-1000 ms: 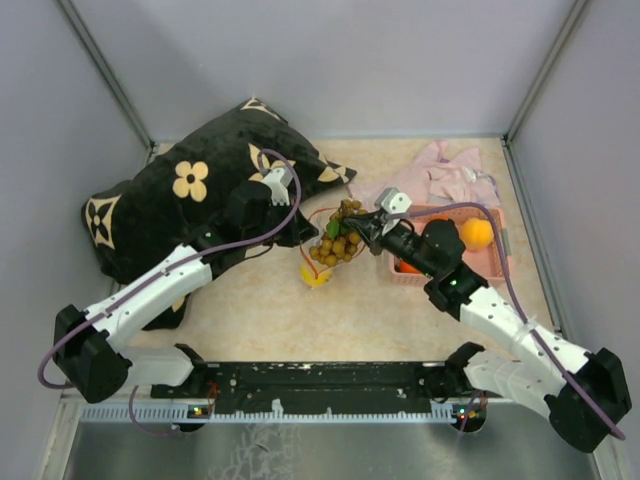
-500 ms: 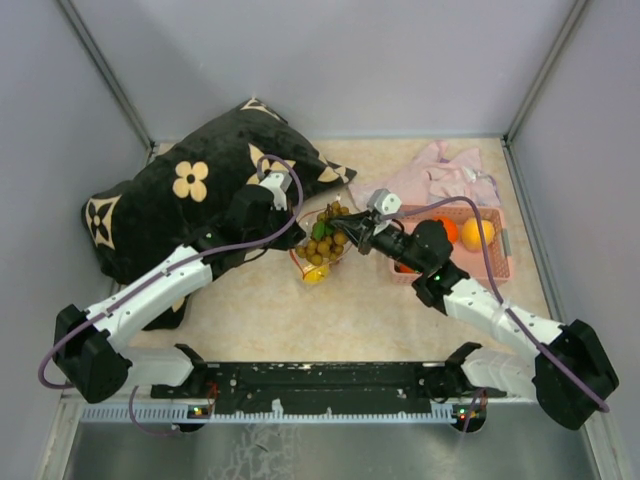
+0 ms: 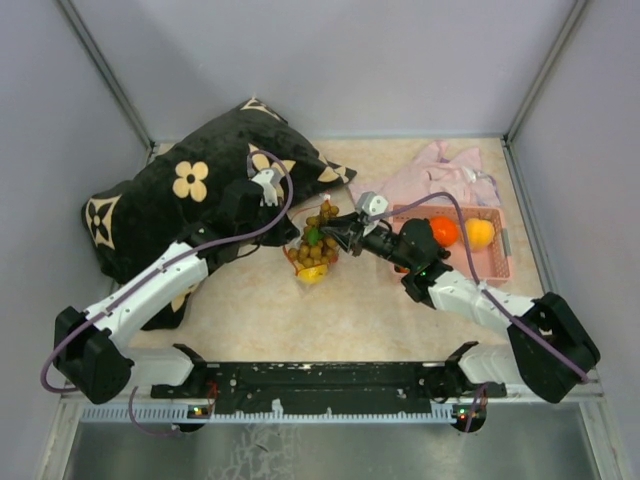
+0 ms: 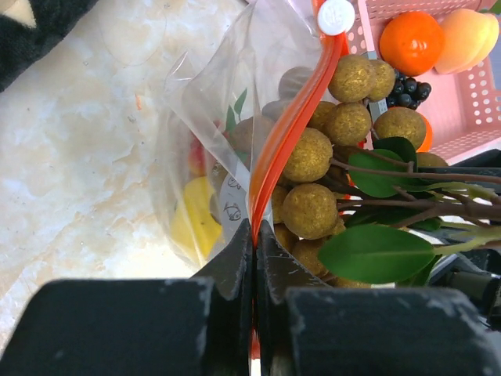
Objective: Place the food in the zip-top bag and seal the zipper
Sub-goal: Place the fake fruit in the zipper food storage bag.
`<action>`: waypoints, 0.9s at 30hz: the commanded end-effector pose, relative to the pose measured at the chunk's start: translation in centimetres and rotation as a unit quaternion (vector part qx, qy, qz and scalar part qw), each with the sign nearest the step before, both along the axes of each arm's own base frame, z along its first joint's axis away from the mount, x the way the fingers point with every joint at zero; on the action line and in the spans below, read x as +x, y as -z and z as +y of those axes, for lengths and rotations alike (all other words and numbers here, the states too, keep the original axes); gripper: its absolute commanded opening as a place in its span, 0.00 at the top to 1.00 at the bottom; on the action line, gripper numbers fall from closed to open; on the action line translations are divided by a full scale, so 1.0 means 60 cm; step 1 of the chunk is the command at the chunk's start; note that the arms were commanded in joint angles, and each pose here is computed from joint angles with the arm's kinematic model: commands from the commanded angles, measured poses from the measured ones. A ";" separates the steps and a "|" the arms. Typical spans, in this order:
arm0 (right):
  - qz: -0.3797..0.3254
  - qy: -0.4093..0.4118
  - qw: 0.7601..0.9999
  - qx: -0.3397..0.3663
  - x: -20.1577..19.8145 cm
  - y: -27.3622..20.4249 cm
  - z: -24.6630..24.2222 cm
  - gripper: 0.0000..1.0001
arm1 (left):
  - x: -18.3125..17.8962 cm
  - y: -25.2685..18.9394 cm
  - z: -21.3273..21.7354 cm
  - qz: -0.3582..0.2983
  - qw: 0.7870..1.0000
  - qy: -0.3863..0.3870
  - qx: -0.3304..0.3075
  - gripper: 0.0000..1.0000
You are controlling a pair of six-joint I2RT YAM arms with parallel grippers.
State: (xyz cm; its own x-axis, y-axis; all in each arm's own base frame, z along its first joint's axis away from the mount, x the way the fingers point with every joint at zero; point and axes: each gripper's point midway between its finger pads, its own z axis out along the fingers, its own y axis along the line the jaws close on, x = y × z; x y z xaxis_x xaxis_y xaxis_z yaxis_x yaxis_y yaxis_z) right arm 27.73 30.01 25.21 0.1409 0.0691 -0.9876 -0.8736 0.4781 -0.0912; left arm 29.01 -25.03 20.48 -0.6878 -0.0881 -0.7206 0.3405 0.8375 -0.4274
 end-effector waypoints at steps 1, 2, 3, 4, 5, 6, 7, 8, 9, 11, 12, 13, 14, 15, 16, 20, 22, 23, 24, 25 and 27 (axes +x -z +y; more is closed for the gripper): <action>-0.031 -0.018 0.999 0.015 -0.007 -0.031 0.012 0.71 | -0.007 -0.003 -0.006 0.018 0.999 0.015 -0.026 0.97; -0.028 -0.018 0.999 0.013 -0.006 -0.033 0.013 0.68 | -0.006 -0.001 -0.004 0.019 0.999 0.013 -0.026 0.97; -0.027 -0.015 0.999 0.012 -0.003 -0.037 0.013 0.66 | -0.006 -0.001 -0.004 0.020 0.999 0.013 -0.027 0.97; -0.026 -0.013 1.000 0.010 -0.001 -0.040 0.012 0.64 | -0.006 0.000 -0.003 0.022 0.999 0.012 -0.029 0.98; -0.025 -0.010 1.000 0.009 0.001 -0.044 0.012 0.63 | -0.006 -0.001 -0.003 0.023 0.999 0.012 -0.032 0.98; -0.026 -0.008 1.000 0.009 0.003 -0.048 0.012 0.62 | -0.007 -0.001 -0.003 0.024 0.999 0.013 -0.034 0.98; -0.025 -0.007 1.000 0.009 0.004 -0.052 0.013 0.60 | -0.006 -0.001 -0.002 0.026 0.999 0.012 -0.035 0.98; -0.024 -0.007 1.000 0.009 0.005 -0.056 0.014 0.58 | -0.006 0.001 -0.001 0.028 0.999 0.011 -0.037 0.98; -0.022 -0.008 1.000 0.009 0.005 -0.060 0.015 0.55 | -0.005 0.003 0.001 0.030 0.999 0.008 -0.037 0.98; -0.017 -0.007 1.000 0.012 0.006 -0.069 0.014 0.50 | -0.004 0.006 0.005 0.035 0.999 0.004 -0.038 0.99; -0.017 -0.006 1.000 0.013 0.005 -0.073 0.013 0.48 | -0.004 0.009 0.006 0.039 0.998 0.003 -0.040 0.99; -0.018 -0.005 1.000 0.015 0.005 -0.079 0.012 0.46 | -0.004 0.011 0.007 0.042 0.998 0.003 -0.042 0.99; -0.018 -0.002 1.000 0.017 0.004 -0.083 0.010 0.45 | -0.005 0.013 0.007 0.045 0.998 0.003 -0.044 0.99; -0.020 0.000 1.000 0.019 0.004 -0.089 0.008 0.42 | -0.005 0.014 0.008 0.046 0.998 0.003 -0.045 0.99; -0.020 0.002 1.000 0.020 0.003 -0.094 0.006 0.40 | -0.005 0.014 0.008 0.048 0.998 0.004 -0.048 0.99; -0.014 0.024 0.999 0.020 0.008 -0.107 -0.005 0.36 | -0.004 0.013 0.009 0.048 0.997 0.004 -0.053 1.00; -0.008 0.036 0.999 0.018 0.008 -0.114 -0.013 0.34 | -0.004 0.014 0.009 0.050 0.997 0.004 -0.055 1.00; -0.004 0.039 0.999 0.017 0.006 -0.116 -0.017 0.34 | -0.004 0.013 0.009 0.050 0.997 0.004 -0.055 1.00; -0.001 0.042 0.999 0.018 0.003 -0.120 -0.021 0.34 | -0.004 0.013 0.009 0.050 0.997 0.004 -0.056 1.00; 0.009 0.049 0.999 0.019 0.001 -0.122 -0.027 0.34 | -0.003 0.014 0.010 0.050 0.997 0.003 -0.055 1.00; 0.041 0.070 0.997 0.017 -0.001 -0.121 -0.042 0.34 | -0.003 0.014 0.010 0.052 0.997 0.003 -0.055 1.00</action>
State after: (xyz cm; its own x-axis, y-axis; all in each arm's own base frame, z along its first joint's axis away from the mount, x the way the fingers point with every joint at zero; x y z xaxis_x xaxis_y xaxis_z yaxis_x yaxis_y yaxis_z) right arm 28.10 28.90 28.73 0.0825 0.0429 -0.9957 -0.8422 0.5372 -0.0466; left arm 28.67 -24.26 19.28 -0.7622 -0.1440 -0.6311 0.2886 0.7971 -0.5304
